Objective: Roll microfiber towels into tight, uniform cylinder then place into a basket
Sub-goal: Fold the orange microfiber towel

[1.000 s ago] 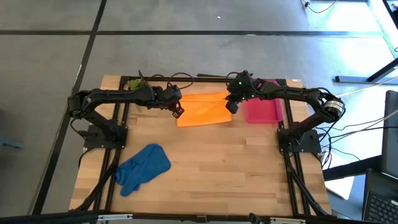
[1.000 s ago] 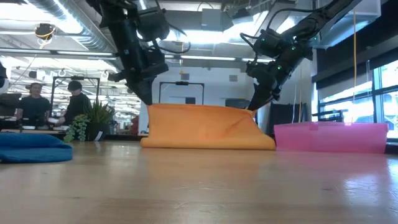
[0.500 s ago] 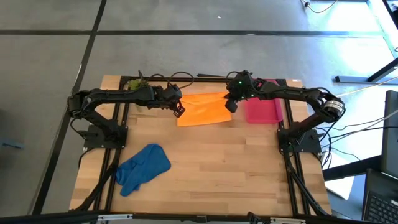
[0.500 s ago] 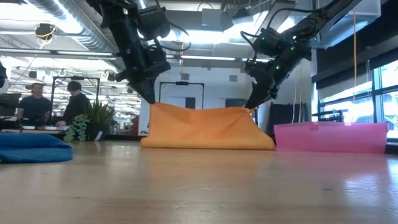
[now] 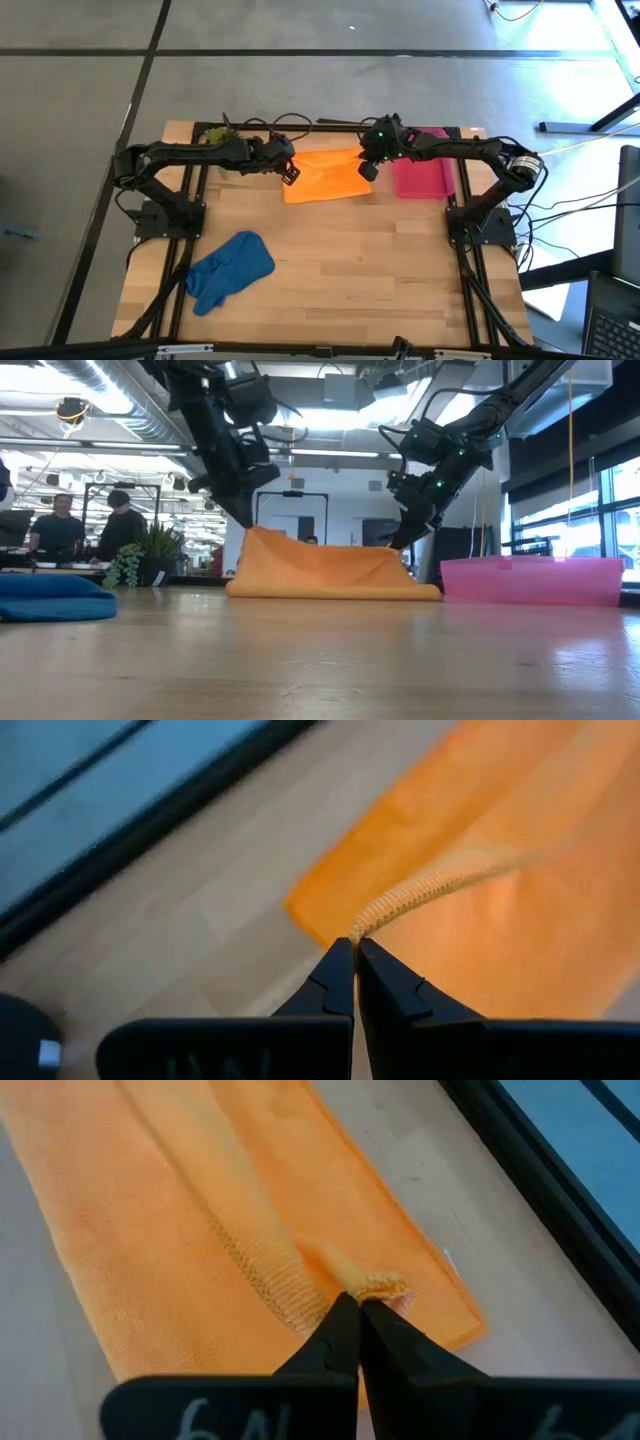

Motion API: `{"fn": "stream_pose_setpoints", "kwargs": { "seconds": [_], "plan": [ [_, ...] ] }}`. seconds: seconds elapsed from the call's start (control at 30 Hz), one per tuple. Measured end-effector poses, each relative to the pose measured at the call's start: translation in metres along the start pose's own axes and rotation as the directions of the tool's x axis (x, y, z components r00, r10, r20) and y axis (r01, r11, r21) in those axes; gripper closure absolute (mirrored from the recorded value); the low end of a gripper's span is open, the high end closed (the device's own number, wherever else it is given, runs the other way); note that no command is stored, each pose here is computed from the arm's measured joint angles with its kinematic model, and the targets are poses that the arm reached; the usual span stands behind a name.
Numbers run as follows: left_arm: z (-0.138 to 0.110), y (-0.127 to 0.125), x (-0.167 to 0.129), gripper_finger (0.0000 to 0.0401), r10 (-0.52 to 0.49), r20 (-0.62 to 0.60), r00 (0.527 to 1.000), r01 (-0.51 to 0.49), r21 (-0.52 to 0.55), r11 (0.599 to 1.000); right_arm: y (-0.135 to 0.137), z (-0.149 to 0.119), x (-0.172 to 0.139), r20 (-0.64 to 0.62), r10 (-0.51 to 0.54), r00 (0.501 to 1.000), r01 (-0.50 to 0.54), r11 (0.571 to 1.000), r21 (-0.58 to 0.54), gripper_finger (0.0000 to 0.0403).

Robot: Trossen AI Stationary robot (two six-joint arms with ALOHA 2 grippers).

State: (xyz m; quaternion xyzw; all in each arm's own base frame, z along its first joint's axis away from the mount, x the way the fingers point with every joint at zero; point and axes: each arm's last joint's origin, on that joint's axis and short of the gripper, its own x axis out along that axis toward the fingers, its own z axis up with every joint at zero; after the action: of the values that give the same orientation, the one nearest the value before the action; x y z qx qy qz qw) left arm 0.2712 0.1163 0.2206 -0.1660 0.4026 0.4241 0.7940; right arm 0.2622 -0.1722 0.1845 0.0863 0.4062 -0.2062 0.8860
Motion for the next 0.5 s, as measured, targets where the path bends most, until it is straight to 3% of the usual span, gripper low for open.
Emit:
{"fn": "stream_pose_setpoints", "kwargs": {
  "seconds": [0.5],
  "plan": [
    [0.005,0.009,0.030,0.0401,0.043,-0.015,0.999,-0.044,-0.051,0.998,-0.005,-0.003,0.000,-0.030,-0.064,0.998,0.064,0.998,0.014,0.0398]
  ]
}}
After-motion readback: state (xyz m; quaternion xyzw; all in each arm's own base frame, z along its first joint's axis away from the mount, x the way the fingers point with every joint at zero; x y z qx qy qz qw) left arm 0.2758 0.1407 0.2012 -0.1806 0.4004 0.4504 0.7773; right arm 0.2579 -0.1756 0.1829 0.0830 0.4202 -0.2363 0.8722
